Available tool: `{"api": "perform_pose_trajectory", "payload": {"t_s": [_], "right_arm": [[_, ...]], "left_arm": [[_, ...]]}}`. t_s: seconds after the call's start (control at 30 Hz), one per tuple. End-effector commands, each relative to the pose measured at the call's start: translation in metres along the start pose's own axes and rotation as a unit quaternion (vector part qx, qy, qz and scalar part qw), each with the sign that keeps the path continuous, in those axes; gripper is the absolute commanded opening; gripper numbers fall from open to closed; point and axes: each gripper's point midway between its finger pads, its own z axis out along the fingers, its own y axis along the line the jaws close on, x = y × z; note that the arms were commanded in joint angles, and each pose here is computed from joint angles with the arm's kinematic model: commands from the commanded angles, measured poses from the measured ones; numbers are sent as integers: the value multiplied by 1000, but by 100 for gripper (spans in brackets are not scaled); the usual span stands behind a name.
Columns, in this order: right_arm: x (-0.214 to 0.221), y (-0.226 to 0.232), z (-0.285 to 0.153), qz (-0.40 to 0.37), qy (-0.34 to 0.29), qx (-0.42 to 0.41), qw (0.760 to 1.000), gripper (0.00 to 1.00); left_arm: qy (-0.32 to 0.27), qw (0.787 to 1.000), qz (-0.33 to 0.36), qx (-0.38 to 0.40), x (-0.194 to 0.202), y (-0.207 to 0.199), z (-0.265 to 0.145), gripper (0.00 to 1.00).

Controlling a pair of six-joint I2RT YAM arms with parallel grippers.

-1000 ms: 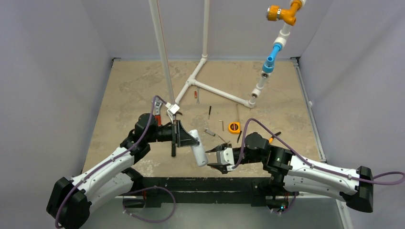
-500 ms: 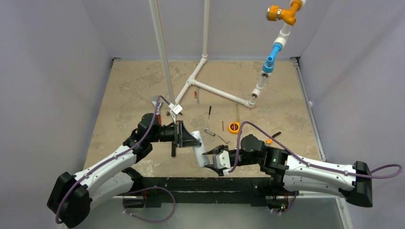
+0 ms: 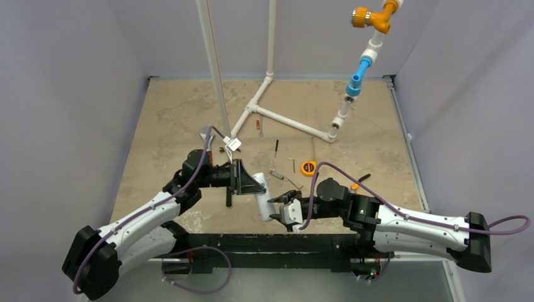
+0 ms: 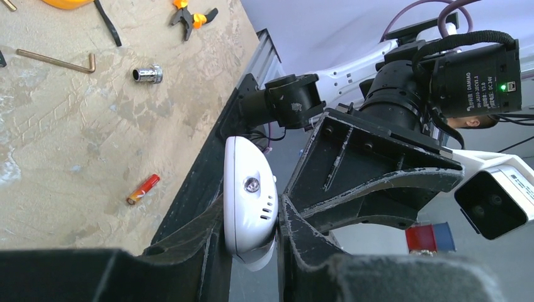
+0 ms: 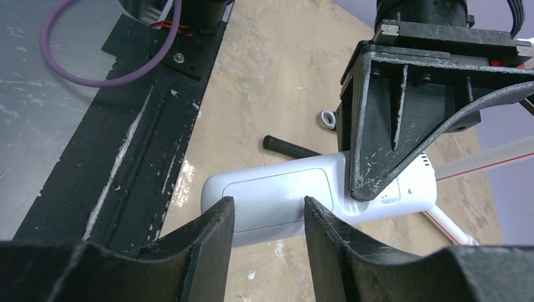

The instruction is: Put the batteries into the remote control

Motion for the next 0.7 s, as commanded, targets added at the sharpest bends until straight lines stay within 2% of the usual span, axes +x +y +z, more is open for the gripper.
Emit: {"api": "perform_pose_trajectory", "payload": {"t_s": [0.0,0.17,0.67], "right_arm": [[5,0,-1,-12,13,1,1000,44],[1,4,-3,-12,5,-9,1000,48],[0,6,-2,-8,2,-14,1000,48]], "left_arm": [[-12,999,27,32,-12,-22,2,0],[-11,999,26,30,-12,-21,2,0],[-10,999,24,31,-13,-21,5,0]]}}
